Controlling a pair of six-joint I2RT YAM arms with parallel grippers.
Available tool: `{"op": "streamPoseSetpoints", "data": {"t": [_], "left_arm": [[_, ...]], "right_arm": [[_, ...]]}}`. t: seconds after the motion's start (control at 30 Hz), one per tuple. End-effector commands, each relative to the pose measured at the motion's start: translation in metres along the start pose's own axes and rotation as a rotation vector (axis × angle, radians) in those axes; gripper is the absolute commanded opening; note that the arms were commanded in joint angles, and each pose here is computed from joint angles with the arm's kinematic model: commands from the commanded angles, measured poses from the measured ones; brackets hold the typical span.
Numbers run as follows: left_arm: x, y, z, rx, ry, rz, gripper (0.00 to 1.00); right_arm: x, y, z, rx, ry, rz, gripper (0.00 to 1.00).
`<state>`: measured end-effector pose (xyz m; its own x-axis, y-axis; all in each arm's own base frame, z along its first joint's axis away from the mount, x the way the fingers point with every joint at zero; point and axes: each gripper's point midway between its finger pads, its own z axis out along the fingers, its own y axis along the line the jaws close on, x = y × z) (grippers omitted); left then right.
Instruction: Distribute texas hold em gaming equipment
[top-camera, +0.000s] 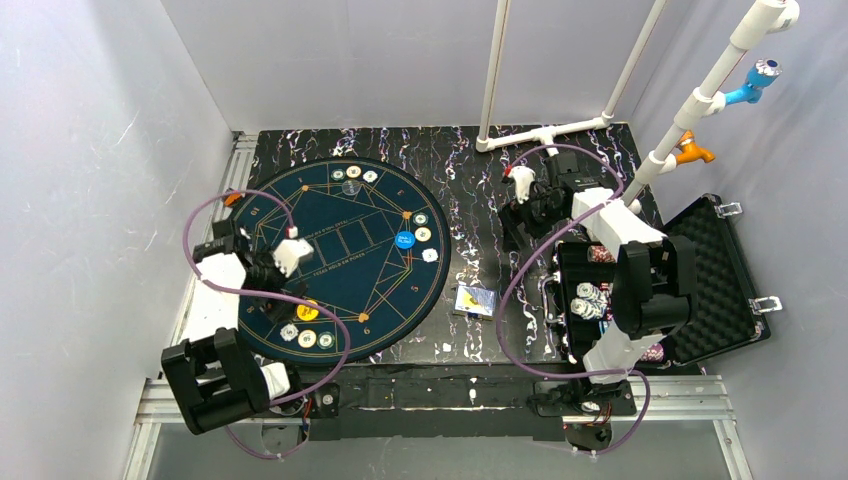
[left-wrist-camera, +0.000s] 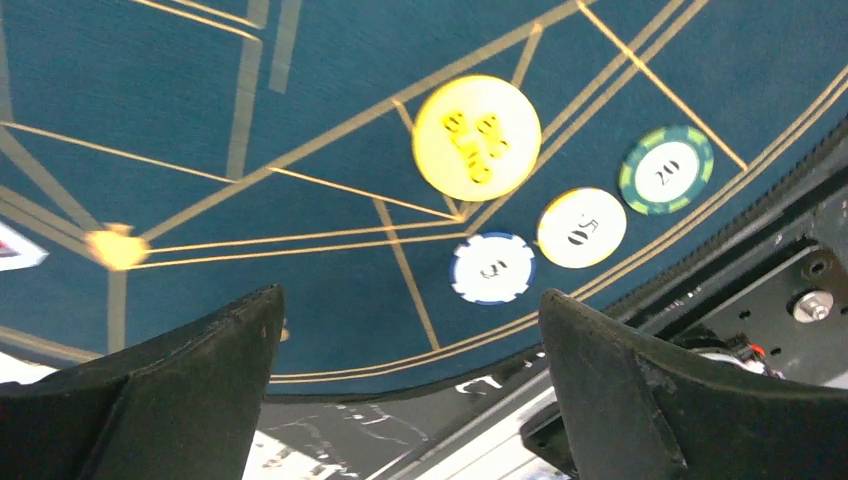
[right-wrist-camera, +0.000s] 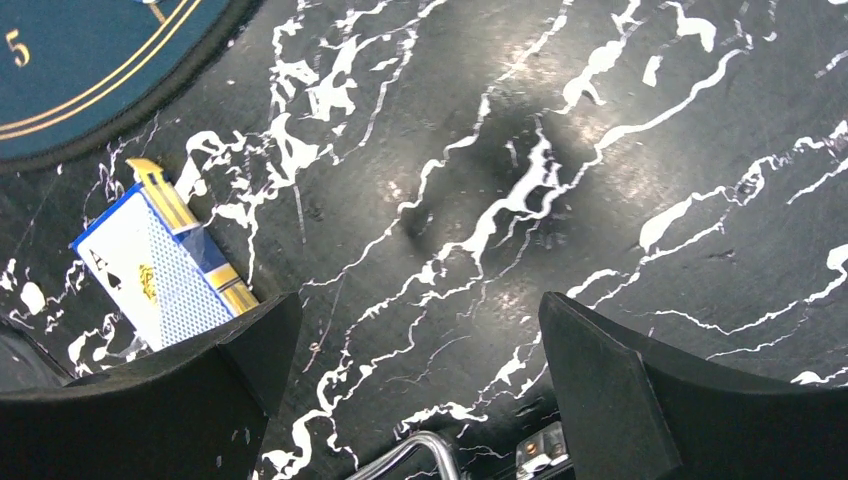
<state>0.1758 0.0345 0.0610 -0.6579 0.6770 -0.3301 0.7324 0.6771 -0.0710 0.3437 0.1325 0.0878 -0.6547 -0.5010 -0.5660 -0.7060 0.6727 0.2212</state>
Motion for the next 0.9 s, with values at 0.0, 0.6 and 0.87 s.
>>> {"op": "streamPoseSetpoints", "data": {"t": [0.0, 0.6, 0.87], "left_arm": [[-0.043, 0.014, -0.039, -0.064, -0.144, -0.038, 0.98], [-0.193, 0.027, -0.147, 0.007, -0.816, -0.463, 0.98], [-0.188, 0.023, -0.119, 0.032, -0.771, -0.542, 0.98]], "right_arm": [[-0.012, 0.026, -0.016, 0.044, -0.014, -0.183, 0.98], [0.018, 0.12, 0.008, -0.094, 0.125, -0.574, 0.98], [0.049, 0.137, 0.047, -0.066, 0.28, -0.675, 0.98]]}}
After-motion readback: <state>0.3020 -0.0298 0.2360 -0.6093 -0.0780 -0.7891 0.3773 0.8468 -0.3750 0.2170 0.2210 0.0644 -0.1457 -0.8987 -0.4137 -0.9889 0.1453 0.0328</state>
